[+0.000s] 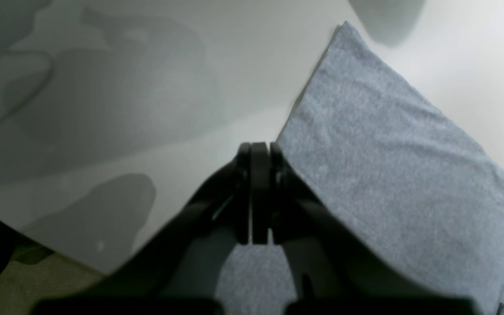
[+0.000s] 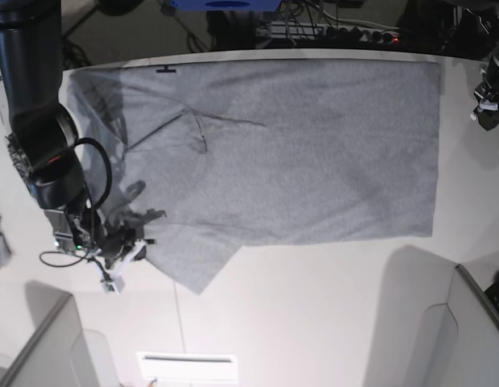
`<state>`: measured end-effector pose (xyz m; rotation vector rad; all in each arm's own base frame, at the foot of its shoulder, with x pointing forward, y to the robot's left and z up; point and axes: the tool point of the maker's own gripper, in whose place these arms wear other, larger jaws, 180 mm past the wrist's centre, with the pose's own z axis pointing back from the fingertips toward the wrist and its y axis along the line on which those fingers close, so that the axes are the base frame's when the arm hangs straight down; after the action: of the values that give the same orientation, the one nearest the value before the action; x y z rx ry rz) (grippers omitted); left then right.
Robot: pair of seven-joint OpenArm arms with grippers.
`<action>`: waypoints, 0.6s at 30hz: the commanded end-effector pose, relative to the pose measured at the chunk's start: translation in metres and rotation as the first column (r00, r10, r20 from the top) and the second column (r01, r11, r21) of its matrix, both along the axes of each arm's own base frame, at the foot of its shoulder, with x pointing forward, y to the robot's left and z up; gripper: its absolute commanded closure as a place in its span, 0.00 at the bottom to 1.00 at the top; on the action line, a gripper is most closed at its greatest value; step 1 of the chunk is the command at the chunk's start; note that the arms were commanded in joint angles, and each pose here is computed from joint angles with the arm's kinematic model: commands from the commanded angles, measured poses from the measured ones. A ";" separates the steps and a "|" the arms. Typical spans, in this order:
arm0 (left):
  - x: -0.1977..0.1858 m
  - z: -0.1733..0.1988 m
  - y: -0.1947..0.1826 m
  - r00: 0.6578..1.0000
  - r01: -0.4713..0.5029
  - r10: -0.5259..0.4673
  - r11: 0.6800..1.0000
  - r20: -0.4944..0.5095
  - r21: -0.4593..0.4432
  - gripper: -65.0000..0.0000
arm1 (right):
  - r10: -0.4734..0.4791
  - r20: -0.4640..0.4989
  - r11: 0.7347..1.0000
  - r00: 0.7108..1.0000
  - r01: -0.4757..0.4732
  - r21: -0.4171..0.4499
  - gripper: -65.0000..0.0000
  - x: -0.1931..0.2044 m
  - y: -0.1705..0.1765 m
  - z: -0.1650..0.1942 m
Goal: Fold the T-shirt properly
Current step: 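Move both grippers down to the hem corners of the grey shirt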
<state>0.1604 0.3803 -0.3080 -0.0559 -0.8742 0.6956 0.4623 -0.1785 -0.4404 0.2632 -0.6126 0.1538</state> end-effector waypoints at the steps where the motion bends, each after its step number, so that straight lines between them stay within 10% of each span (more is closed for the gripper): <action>1: 0.004 0.011 0.004 1.000 0.007 -0.008 1.000 0.028 0.030 1.00 | 0.013 -0.007 1.000 1.000 -0.013 -0.015 1.00 0.003 -0.003 0.005; 8: 0.028 0.025 0.006 0.995 0.011 -0.015 0.999 0.098 0.041 0.97 | 0.017 0.003 1.000 1.000 -0.017 -0.013 1.00 0.007 -0.001 0.009; 14: 0.083 0.032 0.023 0.991 0.010 -0.021 0.997 0.133 0.082 0.25 | 0.018 0.015 1.000 1.000 -0.018 -0.011 1.00 0.012 0.001 0.015; 18: 0.132 0.020 0.037 0.995 0.018 -0.024 0.998 0.101 0.062 0.17 | 0.018 0.019 1.000 1.000 -0.018 -0.011 1.00 0.014 0.001 0.017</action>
<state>0.2878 0.4068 -0.3097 -0.0753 -0.9303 0.6673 0.4649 -0.1736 -0.4372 0.2691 -0.6091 0.1630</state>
